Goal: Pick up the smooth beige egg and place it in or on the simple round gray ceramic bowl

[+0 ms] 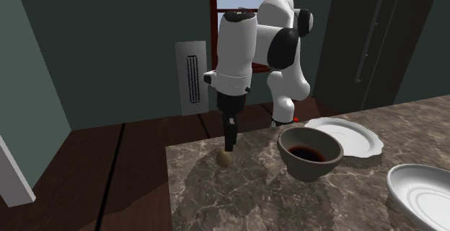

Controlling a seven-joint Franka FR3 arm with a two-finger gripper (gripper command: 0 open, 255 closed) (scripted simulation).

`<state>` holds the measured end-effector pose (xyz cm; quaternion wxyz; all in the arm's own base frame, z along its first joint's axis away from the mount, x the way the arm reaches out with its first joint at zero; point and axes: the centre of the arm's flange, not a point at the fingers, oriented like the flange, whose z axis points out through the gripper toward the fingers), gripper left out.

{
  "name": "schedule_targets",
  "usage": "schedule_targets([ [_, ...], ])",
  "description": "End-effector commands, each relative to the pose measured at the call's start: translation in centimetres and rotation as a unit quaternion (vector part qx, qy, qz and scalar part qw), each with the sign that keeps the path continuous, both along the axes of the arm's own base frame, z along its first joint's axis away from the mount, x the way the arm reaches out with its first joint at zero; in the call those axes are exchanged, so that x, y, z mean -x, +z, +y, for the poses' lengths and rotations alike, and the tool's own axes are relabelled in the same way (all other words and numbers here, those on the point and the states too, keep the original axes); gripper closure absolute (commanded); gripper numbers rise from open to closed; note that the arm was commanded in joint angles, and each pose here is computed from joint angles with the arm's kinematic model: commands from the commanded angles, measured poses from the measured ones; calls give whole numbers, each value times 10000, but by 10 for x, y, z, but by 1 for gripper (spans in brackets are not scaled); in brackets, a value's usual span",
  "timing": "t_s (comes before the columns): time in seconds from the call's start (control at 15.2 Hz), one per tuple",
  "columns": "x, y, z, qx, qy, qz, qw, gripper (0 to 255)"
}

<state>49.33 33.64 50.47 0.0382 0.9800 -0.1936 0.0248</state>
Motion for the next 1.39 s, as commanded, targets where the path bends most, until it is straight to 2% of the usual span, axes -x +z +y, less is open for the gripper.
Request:
schedule_targets([
  [0.0, -15, -11, 18, 54, -129, 14, 9999, 0],
  [0.53, -16, -51, 15, 54, -129, 14, 9999, 0],
  [0.99, -16, -51, 14, 54, -129, 14, 9999, 0],
  [1.06, -16, -51, 14, 54, -129, 14, 9999, 255],
  [1.32, -16, -51, 15, 54, -129, 14, 9999, 255],
])
